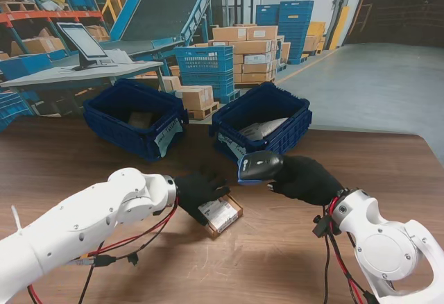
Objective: Scan and sort packages by packaging type
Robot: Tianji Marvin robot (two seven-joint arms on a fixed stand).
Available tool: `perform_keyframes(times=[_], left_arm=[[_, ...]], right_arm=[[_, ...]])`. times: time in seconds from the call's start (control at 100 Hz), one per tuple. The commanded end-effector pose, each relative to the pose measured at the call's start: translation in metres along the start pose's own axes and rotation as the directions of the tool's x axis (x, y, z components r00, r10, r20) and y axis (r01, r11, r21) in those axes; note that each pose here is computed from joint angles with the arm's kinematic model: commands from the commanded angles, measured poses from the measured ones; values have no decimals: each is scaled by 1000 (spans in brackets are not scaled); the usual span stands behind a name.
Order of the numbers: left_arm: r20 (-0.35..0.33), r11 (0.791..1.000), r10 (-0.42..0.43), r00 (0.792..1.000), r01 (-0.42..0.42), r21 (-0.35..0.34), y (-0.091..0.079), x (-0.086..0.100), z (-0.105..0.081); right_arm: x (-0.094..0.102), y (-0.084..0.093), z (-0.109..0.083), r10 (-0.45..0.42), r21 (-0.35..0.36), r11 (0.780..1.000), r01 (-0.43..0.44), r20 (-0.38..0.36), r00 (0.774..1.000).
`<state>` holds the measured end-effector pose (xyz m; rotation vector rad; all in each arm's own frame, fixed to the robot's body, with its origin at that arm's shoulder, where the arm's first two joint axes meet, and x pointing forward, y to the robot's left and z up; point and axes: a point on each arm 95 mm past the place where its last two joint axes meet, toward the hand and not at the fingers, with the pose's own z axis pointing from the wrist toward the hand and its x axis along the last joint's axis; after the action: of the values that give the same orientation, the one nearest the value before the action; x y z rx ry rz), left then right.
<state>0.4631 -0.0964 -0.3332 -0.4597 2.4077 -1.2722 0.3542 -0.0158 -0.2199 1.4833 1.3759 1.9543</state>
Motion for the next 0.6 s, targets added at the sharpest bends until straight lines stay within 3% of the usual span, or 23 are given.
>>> perform_keyframes(times=[0.0,0.19,0.49,0.59], left_arm=[[4,1000,3,1000,-3,-1,-6,0,4],[0,1000,22,1000,-22,-13,-10,0,7],[-69,995,41,997,-47,-85,-20,3,8],[-75,996,13,997,-19,-88,-21,3,8]], right_arm=[[0,-2,0,6,13,1000,-6,0,1000],[-1,-1,1,10,15,1000,-10,-1,1000],[-2,0,0,23,0,1000,-23,0,1000],[-4,0,0,25,1,1000,-25,3,1000]])
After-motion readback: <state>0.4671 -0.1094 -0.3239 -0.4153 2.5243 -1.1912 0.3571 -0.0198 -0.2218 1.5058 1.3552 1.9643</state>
